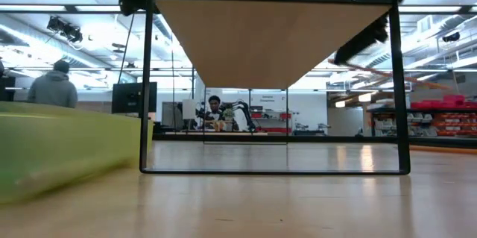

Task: Pack school essentials
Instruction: Put the left yellow pencil into the yellow supply box

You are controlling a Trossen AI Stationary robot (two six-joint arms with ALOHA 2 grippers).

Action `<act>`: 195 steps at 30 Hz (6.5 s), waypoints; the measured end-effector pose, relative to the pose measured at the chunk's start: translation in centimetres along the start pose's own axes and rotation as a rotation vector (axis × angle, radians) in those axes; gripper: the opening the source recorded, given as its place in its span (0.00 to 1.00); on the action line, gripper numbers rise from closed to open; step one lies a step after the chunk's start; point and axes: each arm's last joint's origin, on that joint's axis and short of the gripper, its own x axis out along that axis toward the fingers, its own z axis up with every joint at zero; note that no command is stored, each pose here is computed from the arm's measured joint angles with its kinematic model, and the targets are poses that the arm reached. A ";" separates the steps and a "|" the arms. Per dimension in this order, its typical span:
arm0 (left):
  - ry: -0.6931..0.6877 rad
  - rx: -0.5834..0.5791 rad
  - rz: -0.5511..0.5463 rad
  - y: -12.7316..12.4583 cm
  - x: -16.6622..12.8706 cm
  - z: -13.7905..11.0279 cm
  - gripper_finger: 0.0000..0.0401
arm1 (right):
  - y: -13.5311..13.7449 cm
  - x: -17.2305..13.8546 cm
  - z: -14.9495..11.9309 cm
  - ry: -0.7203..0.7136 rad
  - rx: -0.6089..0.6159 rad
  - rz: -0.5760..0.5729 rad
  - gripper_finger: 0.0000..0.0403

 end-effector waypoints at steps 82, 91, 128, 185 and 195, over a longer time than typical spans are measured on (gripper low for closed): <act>-0.577 -0.156 -0.344 -4.1 7.0 7.7 0.25 | 4.3 -6.4 17.9 -0.992 0.245 0.613 0.15; -0.581 -0.142 -0.340 -4.1 7.0 7.7 0.15 | 4.2 -6.6 18.0 -1.025 0.241 0.610 0.15; -0.604 -0.152 -0.311 -3.2 6.4 7.9 0.07 | 3.0 -8.3 17.1 -0.959 0.143 0.599 0.52; -0.083 0.394 -0.420 -8.0 -1.8 -1.3 0.10 | -2.5 -11.7 15.4 -0.893 0.067 0.423 0.53; -0.024 0.821 -0.391 -10.6 1.7 -2.3 0.10 | -2.5 -11.6 15.3 -0.877 0.091 0.394 0.53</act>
